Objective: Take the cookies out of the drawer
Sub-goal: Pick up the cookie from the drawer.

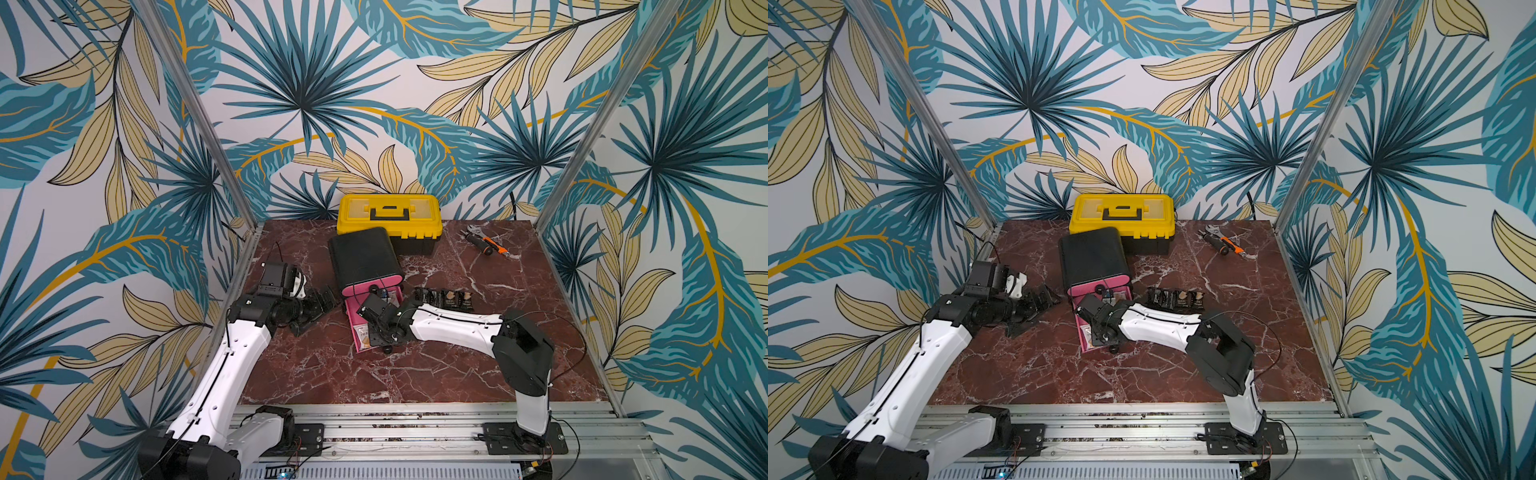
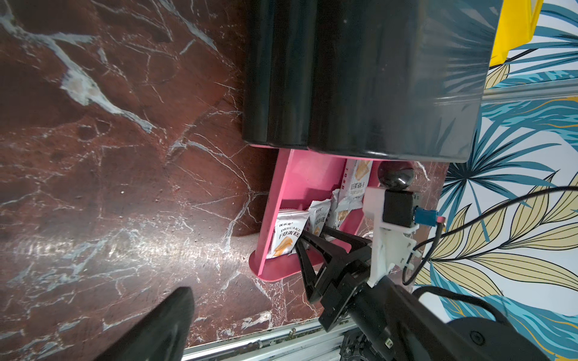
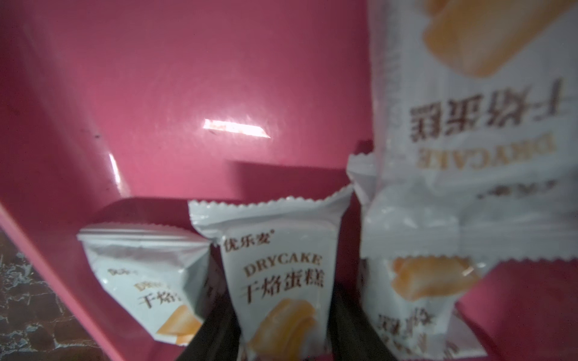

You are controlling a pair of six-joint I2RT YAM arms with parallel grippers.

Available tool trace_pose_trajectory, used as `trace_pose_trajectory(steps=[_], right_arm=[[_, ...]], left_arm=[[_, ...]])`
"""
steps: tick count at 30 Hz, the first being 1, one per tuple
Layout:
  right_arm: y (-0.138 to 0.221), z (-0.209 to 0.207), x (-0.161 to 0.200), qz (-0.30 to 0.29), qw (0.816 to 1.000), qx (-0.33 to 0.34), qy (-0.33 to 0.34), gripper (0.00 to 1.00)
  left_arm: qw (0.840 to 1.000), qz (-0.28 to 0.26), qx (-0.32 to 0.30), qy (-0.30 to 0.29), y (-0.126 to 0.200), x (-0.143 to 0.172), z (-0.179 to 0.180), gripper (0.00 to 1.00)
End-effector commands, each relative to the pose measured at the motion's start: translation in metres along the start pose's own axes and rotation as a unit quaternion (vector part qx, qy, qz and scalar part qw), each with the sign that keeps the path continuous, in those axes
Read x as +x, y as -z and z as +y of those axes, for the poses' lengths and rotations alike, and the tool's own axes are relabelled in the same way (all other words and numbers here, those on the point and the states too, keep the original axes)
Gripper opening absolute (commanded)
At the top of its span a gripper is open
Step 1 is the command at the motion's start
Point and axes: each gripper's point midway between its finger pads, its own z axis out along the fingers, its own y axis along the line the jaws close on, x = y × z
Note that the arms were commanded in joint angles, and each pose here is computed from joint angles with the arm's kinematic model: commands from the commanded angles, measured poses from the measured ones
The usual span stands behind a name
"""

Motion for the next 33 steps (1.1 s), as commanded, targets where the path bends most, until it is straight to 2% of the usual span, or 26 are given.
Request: trace_pose_trajectory(steps=[1, 7, 14, 25, 33], right_arm=[[-0.005, 0.004, -0.002, 0.000, 1.000, -0.006, 0.006, 0.48], [0.003, 0.004, -0.007, -0.010, 1.000, -0.009, 0.016, 0.39], [0.038, 0.003, -0.017, -0.038, 0.999, -0.030, 0.015, 0.28], [0.095, -0.012, -0.020, -0.064, 0.997, -0.047, 0.016, 0.24], [0.133, -0.057, -0.016, -0.097, 0.995, -0.011, 0.017, 0.23]], left_arm=[[1.000, -0.009, 0.005, -0.005, 0.009, -0.001, -0.004, 1.00], [1.000, -0.019, 0.004, -0.010, 0.016, -0.005, -0.007, 1.00], [0.999, -0.044, 0.009, -0.030, 0.032, -0.019, -0.024, 1.00], [0.997, -0.054, 0.029, -0.043, 0.037, -0.026, -0.046, 1.00], [0.995, -0.039, 0.040, -0.080, 0.026, -0.013, -0.081, 1.00]])
